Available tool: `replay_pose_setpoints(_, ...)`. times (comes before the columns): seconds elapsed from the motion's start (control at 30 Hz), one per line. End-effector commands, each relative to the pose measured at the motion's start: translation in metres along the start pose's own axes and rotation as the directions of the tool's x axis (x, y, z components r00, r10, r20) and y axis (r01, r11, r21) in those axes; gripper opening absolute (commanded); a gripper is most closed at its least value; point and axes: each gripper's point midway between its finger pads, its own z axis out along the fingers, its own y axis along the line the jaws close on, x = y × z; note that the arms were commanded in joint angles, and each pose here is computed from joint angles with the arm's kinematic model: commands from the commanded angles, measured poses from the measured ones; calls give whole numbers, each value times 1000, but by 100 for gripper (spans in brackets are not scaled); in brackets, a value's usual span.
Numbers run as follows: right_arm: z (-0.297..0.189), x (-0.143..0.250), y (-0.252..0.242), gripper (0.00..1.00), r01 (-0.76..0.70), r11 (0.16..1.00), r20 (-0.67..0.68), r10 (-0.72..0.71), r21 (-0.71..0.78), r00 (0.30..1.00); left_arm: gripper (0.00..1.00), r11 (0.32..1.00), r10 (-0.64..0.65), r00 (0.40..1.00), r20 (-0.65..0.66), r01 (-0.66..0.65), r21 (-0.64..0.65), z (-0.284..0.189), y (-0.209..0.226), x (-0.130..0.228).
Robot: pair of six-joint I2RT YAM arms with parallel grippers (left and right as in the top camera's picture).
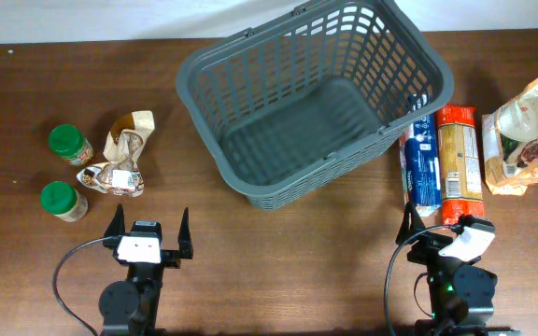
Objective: Pack container
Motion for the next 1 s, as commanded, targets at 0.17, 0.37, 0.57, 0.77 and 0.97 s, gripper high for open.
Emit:
replay_pose_setpoints(0.17,0,1,-3,99,4,1000,5,-4,15,1000,99,1000,-2,1000,1,2,-9,0,2,3)
replay_pose_setpoints(0.37,0,1,-3,99,4,1000,5,-4,15,1000,99,1000,-2,1000,1,2,-9,0,2,3)
replay_pose_setpoints(0.57,0,1,-3,99,4,1000,5,-4,15,1000,99,1000,-2,1000,1,2,-8,0,1,3)
replay_pose_setpoints(0.77,0,1,3,99,4,1000,-2,-4,-21,1000,99,1000,-3,1000,1,3,-20,0,3,3)
replay_pose_setpoints(0.97,-13,-21,24,99,3,993,8,-2,-118,1000,99,995,-80,997,-18,81,50,-16,-7,-33)
